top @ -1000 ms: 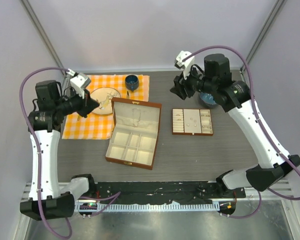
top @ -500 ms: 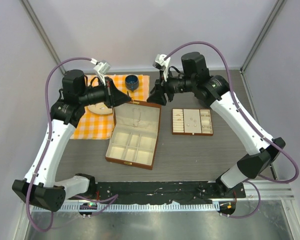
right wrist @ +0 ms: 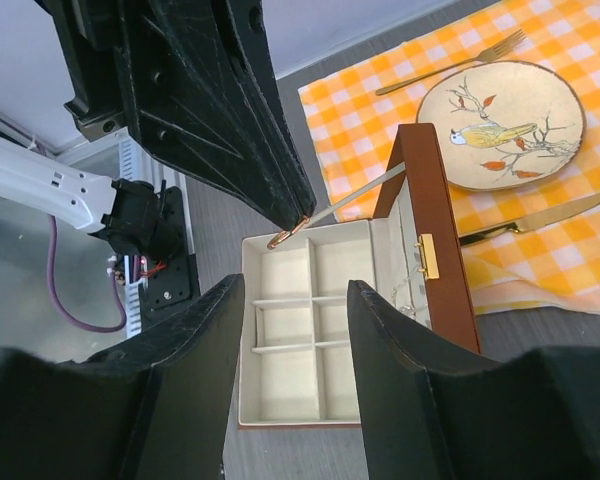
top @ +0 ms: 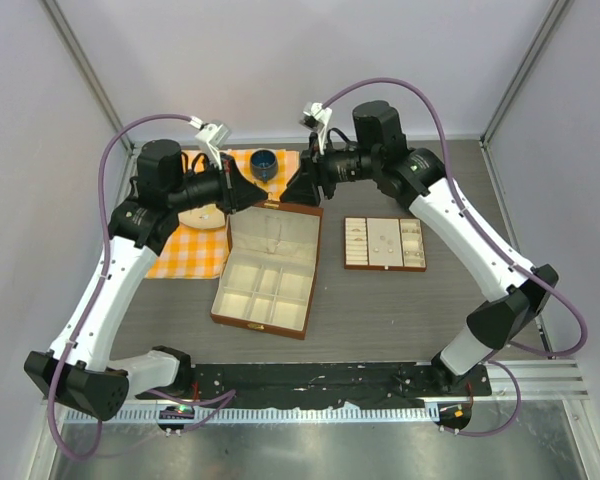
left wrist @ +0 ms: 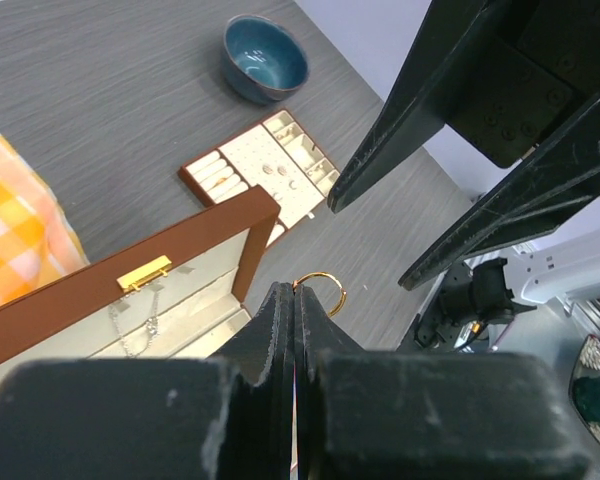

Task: Organize the mixed jewelry
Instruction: Pick up the jewelry from the center of the board.

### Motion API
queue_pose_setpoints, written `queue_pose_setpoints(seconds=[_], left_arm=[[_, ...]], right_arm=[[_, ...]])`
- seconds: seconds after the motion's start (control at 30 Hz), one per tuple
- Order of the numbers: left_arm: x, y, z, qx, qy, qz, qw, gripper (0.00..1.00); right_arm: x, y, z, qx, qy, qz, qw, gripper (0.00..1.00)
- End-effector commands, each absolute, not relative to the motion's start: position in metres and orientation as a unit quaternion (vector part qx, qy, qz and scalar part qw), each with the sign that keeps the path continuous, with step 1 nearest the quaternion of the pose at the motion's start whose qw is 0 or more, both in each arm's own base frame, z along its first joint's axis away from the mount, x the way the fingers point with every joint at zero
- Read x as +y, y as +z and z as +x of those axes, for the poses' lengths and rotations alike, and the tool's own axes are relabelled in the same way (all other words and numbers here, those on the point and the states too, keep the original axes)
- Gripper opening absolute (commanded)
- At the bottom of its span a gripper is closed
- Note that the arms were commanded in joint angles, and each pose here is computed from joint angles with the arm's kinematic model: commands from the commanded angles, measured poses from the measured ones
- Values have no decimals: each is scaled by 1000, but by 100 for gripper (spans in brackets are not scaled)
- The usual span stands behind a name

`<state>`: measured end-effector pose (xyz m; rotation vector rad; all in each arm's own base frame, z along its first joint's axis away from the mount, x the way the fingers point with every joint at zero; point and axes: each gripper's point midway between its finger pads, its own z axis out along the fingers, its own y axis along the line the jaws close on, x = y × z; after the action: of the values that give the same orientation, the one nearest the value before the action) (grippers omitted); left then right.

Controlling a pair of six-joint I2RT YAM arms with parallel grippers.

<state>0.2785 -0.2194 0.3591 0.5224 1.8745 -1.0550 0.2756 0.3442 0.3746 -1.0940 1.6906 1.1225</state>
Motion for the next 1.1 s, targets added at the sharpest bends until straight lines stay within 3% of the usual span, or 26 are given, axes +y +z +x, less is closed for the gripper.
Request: queue_pose_setpoints(seconds=[0.0,0.53,1.07], left_arm=[[-215,375,287,747,-407,208,483,0],[-212,373,291,753,-397,195,487,0],[-212,373,288,751,-401,195,487,0]], right_arm=[[355,397,275,653,470,-421,420,51],[377,383,287,673,468,-399,412,50],[388,379,292,677,465,-397,411,36]])
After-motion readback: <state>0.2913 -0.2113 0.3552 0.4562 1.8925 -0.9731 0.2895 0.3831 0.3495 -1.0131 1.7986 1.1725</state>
